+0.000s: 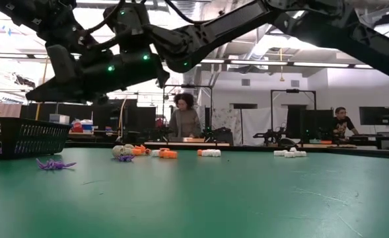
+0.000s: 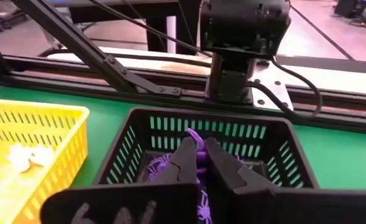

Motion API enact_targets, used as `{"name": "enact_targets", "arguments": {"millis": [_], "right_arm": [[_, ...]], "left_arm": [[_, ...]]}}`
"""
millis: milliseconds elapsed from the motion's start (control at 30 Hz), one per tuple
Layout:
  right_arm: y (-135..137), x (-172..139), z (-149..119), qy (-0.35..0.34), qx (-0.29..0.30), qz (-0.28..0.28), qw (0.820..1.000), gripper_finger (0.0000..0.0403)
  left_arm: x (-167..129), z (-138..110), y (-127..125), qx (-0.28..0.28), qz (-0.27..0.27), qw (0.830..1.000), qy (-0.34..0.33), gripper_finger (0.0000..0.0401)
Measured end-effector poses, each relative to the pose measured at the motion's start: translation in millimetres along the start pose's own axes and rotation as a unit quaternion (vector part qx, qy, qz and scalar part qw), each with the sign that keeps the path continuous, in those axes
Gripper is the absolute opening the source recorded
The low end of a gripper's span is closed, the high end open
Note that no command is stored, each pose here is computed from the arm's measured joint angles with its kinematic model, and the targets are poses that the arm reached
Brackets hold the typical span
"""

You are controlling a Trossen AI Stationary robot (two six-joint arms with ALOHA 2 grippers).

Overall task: Sort Halloween decoration
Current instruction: Put the purple spider toy into the top black basket

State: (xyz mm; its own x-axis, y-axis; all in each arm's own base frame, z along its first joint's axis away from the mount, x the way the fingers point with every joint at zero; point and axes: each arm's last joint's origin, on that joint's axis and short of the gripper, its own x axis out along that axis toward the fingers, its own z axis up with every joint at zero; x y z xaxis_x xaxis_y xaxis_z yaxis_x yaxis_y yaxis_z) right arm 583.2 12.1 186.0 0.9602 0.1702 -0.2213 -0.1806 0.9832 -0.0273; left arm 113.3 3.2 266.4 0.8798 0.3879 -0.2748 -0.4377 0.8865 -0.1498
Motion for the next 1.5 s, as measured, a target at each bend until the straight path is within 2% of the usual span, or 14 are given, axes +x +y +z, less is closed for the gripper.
{"name": "enact_targets", "arguments": {"millis": [133, 433, 567, 767, 867, 1000, 1133, 1267, 1333, 1400, 1500], "right_arm": [[0.0, 0.0, -1.3, 0.002, -0.013, 0.001, 1.0, 0.0061], [0.8, 0.2, -2.5, 0.006, -0.023, 0.002, 1.0, 0.0176], [0.9, -2.3, -0.7, 0.022, -0.022, 0.005, 1.0, 0.0202], [10.5, -31.1, 32.4, 0.102, -0.053, 0.053, 0.992, 0.0195], [16.1, -50.6, 44.6, 0.159, -0.055, 0.095, 0.981, 0.0185], [19.9, -82.9, 60.3, 0.243, -0.053, 0.115, 0.962, 0.017], [19.6, -121.8, 71.8, 0.321, -0.039, 0.107, 0.94, 0.0155], [19.6, -164.9, 67.2, 0.375, -0.028, 0.061, 0.925, 0.0139], [18.8, -193.3, 67.9, 0.373, -0.023, 0.033, 0.927, 0.0132], [19.1, -218.6, 65.6, 0.345, -0.014, -0.002, 0.939, 0.0128], [21.5, -235.5, 48.8, 0.254, 0.007, -0.032, 0.967, 0.0125]], "left_arm": [[0.0, 0.0, 0.0, 0.0, 0.0, 1.0, 0.0, 0.0134], [0.0, 0.4, -0.1, -0.001, -0.001, 1.0, -0.002, 0.0134], [0.0, 0.4, -0.1, -0.001, -0.001, 1.0, -0.002, 0.0134], [-4.6, 1.4, 2.0, 0.002, -0.004, 1.0, -0.011, 0.0134], [-8.9, 1.9, 4.3, -0.001, -0.006, 1.0, -0.017, 0.0134], [-16.3, 3.0, 8.0, -0.005, -0.01, 0.999, -0.031, 0.0134], [-23.1, 4.5, 11.3, -0.013, -0.016, 0.999, -0.048, 0.0134], [-26.9, 4.8, 13.2, -0.015, -0.018, 0.998, -0.055, 0.0134], [-27.3, 5.0, 13.4, -0.016, -0.019, 0.998, -0.057, 0.0134], [-27.8, 4.9, 13.7, -0.013, -0.02, 0.998, -0.057, 0.0134], [-27.9, 5.4, 13.5, -0.007, -0.02, 0.998, -0.06, 0.0134]]}}
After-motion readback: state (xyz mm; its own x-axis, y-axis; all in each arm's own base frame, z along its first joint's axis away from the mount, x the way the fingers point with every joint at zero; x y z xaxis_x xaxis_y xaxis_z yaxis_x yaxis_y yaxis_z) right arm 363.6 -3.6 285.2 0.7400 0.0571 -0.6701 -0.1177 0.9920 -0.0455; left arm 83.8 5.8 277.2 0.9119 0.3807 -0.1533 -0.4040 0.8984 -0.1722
